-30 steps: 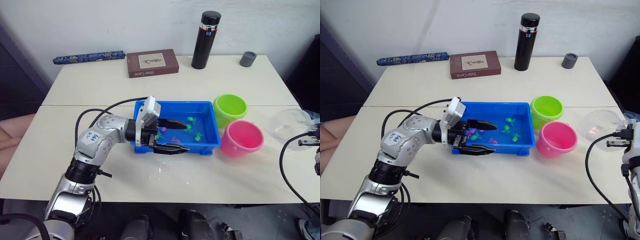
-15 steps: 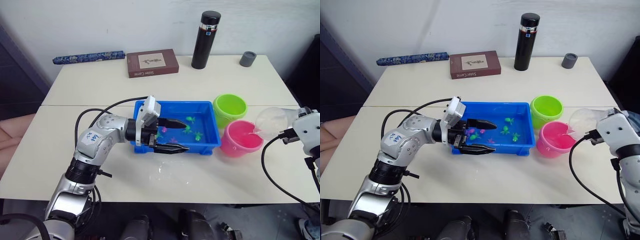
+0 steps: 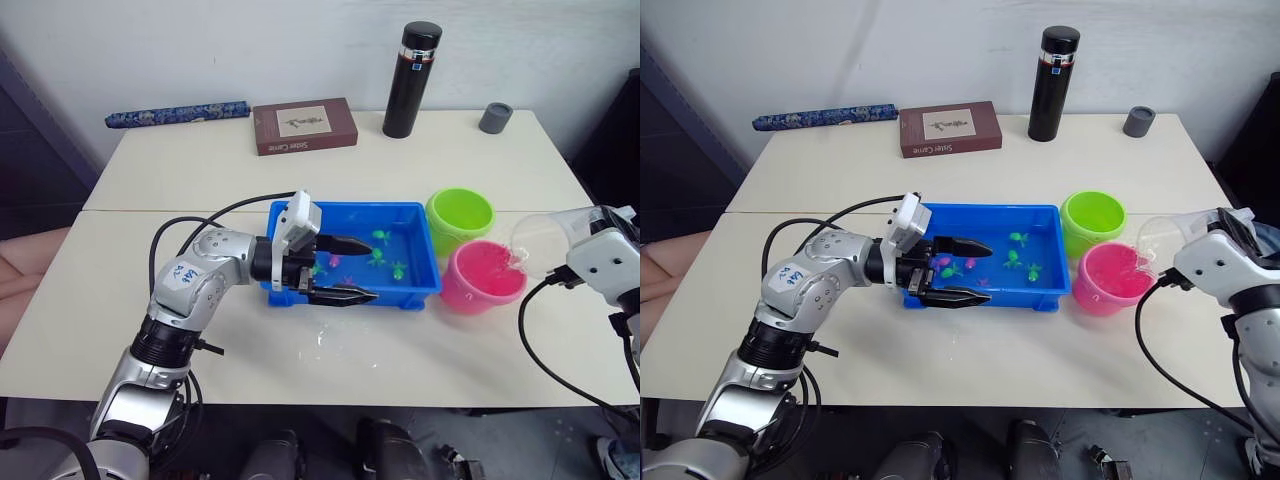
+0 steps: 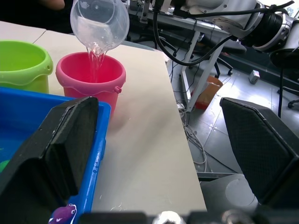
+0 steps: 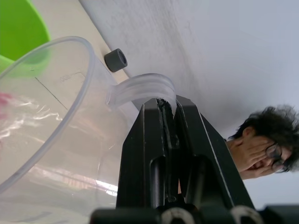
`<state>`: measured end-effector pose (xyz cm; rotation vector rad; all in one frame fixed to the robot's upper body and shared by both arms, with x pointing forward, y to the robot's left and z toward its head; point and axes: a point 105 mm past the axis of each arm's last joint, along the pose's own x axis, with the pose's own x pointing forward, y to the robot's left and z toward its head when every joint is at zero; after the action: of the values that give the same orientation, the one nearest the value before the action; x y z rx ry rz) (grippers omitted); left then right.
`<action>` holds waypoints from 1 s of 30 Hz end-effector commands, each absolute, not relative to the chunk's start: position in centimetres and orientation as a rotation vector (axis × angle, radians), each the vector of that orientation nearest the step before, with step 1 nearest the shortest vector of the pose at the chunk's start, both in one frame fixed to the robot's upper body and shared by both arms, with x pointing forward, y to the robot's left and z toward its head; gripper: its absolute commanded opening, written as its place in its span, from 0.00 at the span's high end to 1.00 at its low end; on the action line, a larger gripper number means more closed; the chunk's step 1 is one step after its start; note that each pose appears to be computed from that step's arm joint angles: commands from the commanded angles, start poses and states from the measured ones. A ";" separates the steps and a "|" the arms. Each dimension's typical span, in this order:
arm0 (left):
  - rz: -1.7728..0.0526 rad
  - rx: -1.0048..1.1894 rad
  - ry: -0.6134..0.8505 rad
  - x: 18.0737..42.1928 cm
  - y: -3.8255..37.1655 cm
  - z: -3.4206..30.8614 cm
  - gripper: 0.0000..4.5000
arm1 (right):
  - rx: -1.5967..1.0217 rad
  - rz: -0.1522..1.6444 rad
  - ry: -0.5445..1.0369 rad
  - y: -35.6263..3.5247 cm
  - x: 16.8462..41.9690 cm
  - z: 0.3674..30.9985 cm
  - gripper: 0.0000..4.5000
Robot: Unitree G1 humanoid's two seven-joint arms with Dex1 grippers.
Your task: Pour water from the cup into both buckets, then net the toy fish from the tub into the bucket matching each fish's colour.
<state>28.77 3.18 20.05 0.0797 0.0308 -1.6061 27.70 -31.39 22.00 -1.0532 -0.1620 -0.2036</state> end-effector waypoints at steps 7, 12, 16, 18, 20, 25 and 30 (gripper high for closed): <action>-1.584 0.054 -0.018 29.7 4.2 21.2 0.00 | -0.599 -0.307 -0.117 -34.8 26.9 22.0 0.98; -1.555 0.044 -0.004 30.9 5.2 21.3 0.00 | -0.429 -0.329 -0.111 -35.5 27.4 22.7 0.98; -1.514 0.059 -0.011 32.6 4.7 22.1 0.00 | -0.447 -0.319 -0.119 -35.2 28.8 24.0 0.98; -1.482 0.083 -0.008 33.6 4.3 22.2 0.00 | -0.477 -0.323 -0.131 -35.0 29.8 24.9 0.98; -1.442 0.095 -0.005 34.8 3.9 22.3 0.00 | -0.502 -0.329 -0.145 -34.9 30.8 25.7 0.98; -1.372 0.125 -0.019 36.8 2.9 22.2 0.00 | -0.622 -0.290 -0.167 -33.4 34.1 26.8 0.98; -1.386 0.126 -0.030 36.7 2.3 22.0 0.00 | -0.771 -0.269 -0.186 -32.1 36.2 27.1 0.98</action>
<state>36.85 2.52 20.66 0.0932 0.0258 -1.3759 36.45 -32.08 24.92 -0.6840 -0.1161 -0.2350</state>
